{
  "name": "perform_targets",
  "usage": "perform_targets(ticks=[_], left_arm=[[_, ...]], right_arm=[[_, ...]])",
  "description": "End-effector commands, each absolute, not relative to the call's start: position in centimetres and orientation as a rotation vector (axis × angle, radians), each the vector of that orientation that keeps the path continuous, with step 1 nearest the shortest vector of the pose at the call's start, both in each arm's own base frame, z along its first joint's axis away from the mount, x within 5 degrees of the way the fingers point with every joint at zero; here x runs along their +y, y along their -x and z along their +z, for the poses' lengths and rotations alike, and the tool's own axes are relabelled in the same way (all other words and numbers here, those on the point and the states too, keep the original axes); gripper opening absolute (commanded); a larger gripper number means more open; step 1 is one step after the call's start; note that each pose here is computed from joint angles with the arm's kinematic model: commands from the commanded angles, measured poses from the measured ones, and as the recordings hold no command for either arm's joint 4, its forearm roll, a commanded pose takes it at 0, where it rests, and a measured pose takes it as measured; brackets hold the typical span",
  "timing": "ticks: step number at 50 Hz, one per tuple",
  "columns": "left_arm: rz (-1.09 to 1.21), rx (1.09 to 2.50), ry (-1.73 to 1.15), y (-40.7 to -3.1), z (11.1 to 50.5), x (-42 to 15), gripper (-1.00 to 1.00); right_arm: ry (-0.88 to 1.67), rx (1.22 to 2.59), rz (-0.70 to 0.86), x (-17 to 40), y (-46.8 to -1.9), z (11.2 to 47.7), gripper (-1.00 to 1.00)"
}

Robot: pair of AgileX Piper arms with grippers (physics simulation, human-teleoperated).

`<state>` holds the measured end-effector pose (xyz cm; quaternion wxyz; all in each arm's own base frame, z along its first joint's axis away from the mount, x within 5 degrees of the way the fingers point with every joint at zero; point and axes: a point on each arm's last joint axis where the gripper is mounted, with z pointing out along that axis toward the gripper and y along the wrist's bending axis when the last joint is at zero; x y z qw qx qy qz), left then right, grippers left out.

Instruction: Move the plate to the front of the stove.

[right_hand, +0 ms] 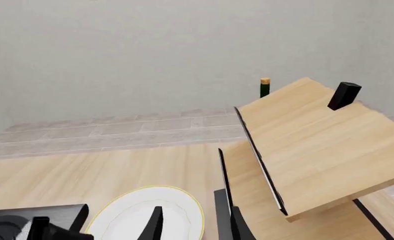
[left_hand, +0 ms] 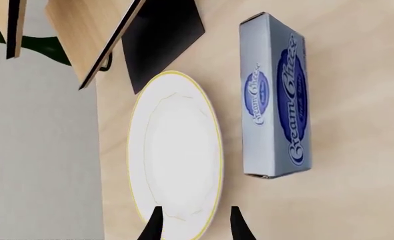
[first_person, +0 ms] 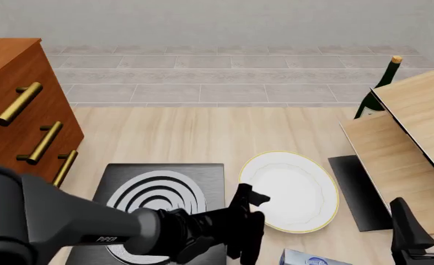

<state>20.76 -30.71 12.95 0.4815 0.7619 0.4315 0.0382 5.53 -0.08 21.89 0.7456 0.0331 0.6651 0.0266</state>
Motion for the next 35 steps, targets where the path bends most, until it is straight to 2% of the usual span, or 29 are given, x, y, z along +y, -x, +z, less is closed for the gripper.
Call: perform_targets(ticks=[1, 35], left_arm=[[0.102, 1.058, -1.856, -21.6, 12.5, -31.2, 1.0], [0.114, 1.069, -1.854, -22.9, 11.5, -32.1, 1.0]], right_arm=[[-0.075, 1.455, 0.06, -0.1, -5.5, 21.9, 1.0], [-0.074, 1.443, 0.054, -0.1, -5.5, 22.3, 1.0]])
